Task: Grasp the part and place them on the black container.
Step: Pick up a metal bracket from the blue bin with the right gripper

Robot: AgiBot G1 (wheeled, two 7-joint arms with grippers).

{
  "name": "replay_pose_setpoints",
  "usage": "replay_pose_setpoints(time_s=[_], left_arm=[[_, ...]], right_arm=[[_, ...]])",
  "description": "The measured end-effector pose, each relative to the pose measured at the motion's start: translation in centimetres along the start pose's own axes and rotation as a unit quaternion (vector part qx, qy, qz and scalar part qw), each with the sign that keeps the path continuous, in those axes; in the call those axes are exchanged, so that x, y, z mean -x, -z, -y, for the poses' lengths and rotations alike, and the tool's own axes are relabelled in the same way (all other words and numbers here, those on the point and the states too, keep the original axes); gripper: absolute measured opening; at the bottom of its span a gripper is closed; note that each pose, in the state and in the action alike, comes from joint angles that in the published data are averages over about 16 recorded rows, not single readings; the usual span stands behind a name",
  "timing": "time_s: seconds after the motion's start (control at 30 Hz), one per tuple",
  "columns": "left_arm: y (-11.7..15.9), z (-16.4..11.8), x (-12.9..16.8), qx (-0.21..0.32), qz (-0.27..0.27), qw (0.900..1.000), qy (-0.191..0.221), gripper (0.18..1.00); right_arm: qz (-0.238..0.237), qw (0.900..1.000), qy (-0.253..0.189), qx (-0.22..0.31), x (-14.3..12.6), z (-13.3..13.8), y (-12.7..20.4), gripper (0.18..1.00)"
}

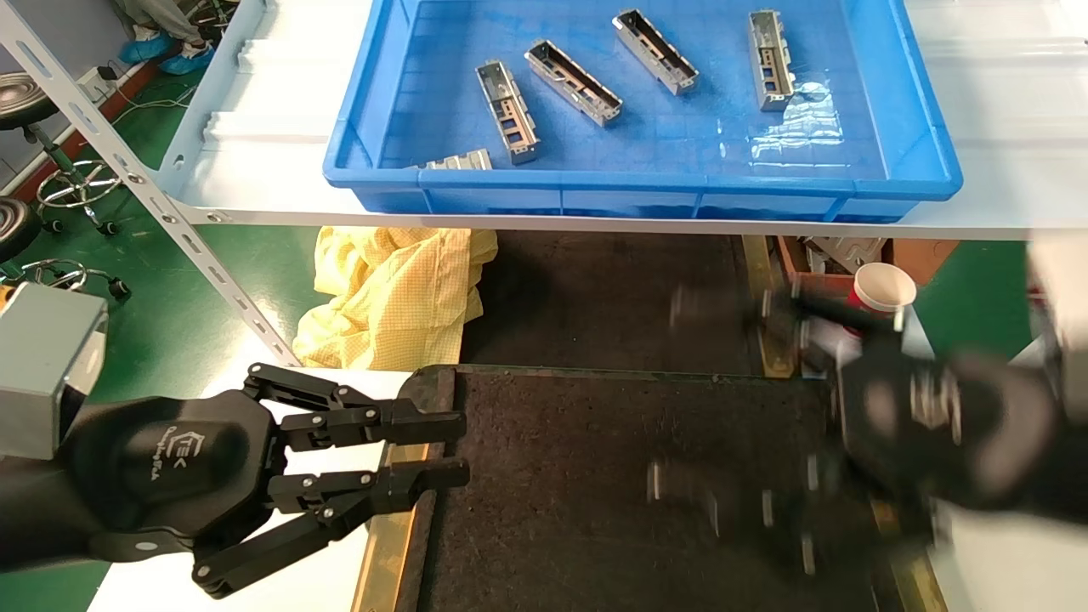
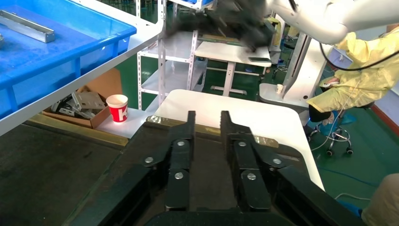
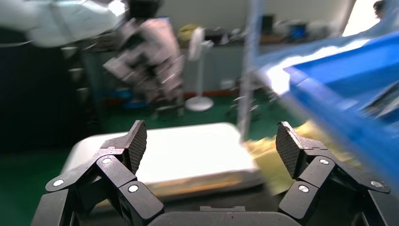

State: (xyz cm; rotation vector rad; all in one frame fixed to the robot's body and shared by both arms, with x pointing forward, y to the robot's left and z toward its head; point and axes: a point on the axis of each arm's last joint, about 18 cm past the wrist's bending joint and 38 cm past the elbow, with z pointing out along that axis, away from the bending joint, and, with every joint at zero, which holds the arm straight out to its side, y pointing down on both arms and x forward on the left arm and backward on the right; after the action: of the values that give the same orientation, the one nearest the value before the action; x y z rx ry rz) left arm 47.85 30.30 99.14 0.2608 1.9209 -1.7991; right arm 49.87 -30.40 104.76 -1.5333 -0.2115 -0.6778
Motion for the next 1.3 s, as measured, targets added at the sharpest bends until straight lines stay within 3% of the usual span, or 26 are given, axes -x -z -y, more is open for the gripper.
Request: replay_pose_setpoints(time_s=[0.4, 0.63, 0.97, 1.3], left_arm=[[0.0, 0.0, 0.0, 0.000, 0.000, 1.0000, 0.000, 0.233], [0.0, 0.0, 0.0, 0.000, 0.000, 1.0000, 0.000, 0.199], [0.0, 0.0, 0.0, 0.000, 0.000, 1.0000, 0.000, 0.191], [0.0, 0.0, 0.0, 0.000, 0.000, 1.0000, 0.000, 0.203]], right_arm=[[-0.130, 0.991, 0.015, 0.024, -10.8, 4.6, -1.2, 1.001], [-0.188, 0.981, 0.002, 0.047, -15.9, 5.8, -2.3, 1.001], [-0.249, 0.965, -0.021, 0.077, -20.3, 6.1, -4.0, 1.001], [-0.299, 0.947, -0.051, 0.107, -22.6, 5.2, -4.8, 1.001]])
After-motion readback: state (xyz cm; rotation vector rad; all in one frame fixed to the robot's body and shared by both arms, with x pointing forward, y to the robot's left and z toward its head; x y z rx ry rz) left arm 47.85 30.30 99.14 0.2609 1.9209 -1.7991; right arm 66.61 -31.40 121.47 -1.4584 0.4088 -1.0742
